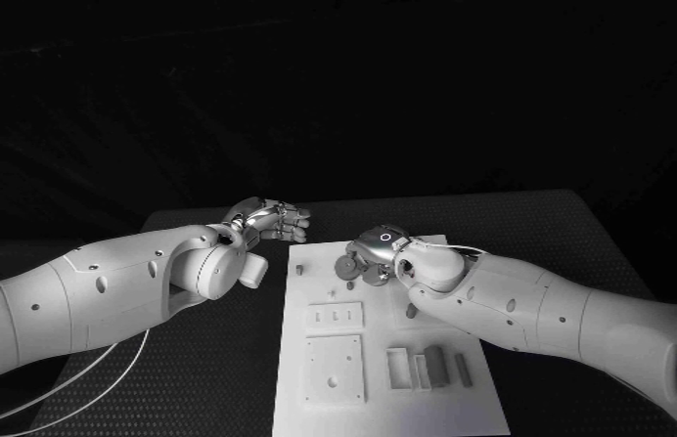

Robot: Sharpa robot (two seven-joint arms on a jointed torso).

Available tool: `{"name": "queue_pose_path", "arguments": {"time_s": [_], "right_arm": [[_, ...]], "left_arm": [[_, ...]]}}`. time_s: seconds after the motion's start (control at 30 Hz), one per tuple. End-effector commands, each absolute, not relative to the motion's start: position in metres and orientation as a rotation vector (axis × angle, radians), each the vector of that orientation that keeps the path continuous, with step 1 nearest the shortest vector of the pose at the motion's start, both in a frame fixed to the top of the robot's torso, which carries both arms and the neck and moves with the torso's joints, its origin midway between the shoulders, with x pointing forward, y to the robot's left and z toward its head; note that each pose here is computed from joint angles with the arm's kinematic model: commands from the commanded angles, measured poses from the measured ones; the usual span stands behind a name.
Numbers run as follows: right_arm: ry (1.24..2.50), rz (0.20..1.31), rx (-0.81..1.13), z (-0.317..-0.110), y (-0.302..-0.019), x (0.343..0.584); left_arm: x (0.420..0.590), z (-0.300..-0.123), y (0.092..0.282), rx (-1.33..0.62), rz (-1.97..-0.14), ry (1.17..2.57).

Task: Assemble the parts on the task board

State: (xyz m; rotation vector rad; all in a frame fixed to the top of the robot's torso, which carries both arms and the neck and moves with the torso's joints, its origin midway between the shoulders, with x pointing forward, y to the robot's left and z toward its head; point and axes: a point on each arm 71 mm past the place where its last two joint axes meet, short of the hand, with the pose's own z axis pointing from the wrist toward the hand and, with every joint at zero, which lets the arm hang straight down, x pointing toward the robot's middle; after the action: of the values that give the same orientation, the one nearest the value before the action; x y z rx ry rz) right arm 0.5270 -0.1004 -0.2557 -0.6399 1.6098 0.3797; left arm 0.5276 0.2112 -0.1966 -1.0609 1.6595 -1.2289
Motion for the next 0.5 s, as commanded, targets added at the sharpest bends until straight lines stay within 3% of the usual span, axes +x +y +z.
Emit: {"name": "queue_pose_path", "arguments": {"time_s": [0.03,0.3,0.5], "right_arm": [[1.643,0.399,-0.661,-0.261,-0.097,0.523],[1.594,0.416,-0.637,-0.257,-0.102,0.522],[1.502,0.51,-0.538,-0.245,-0.109,0.52]], "left_arm": [[0.528,-0.195,0.209,-1.056,-1.246,1.661],[0.528,-0.195,0.211,-1.058,-1.241,1.659],[0.528,-0.195,0.212,-1.06,-1.238,1.657]]}}
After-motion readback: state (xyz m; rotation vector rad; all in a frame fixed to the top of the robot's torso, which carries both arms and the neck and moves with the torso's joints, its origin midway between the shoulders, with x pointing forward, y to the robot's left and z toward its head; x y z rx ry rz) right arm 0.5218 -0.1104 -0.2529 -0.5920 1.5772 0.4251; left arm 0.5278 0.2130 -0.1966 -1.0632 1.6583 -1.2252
